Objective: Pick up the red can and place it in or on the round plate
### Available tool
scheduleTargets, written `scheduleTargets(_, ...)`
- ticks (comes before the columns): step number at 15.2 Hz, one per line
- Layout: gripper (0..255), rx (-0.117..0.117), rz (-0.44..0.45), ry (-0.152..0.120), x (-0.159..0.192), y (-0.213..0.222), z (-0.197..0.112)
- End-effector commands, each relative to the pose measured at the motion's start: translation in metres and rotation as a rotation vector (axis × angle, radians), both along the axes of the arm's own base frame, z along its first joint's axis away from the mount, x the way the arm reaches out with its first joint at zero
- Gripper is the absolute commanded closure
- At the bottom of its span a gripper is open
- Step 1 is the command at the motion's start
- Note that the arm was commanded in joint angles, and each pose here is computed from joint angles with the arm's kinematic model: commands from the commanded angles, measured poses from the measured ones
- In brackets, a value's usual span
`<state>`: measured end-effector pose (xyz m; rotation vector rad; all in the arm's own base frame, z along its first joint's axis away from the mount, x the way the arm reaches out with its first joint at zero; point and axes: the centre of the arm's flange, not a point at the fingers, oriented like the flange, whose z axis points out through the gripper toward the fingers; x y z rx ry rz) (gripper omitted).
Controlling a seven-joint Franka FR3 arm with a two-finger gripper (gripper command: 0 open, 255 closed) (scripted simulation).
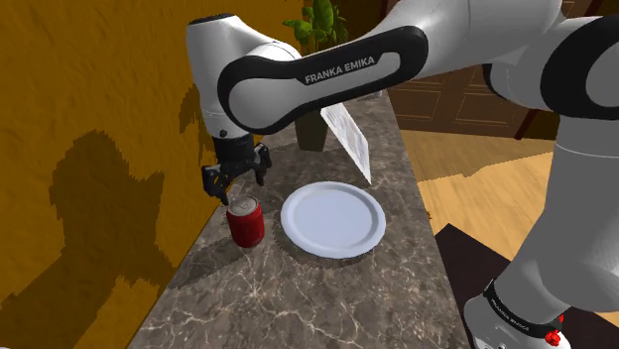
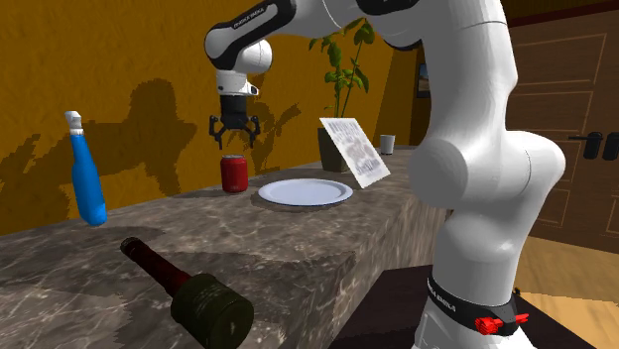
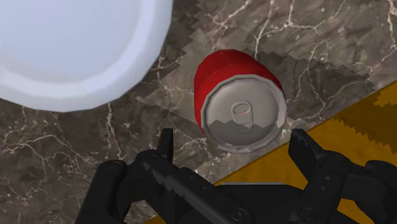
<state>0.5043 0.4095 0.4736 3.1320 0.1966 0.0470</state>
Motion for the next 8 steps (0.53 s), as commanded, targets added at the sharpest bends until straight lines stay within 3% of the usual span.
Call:
scheduleTargets(1, 0, -0.004, 0.002, -0.003, 0.01, 0.014, -0.006)
scheduleTargets(8, 0, -0.004, 0.002, -0.003, 0.011, 0.014, -0.046)
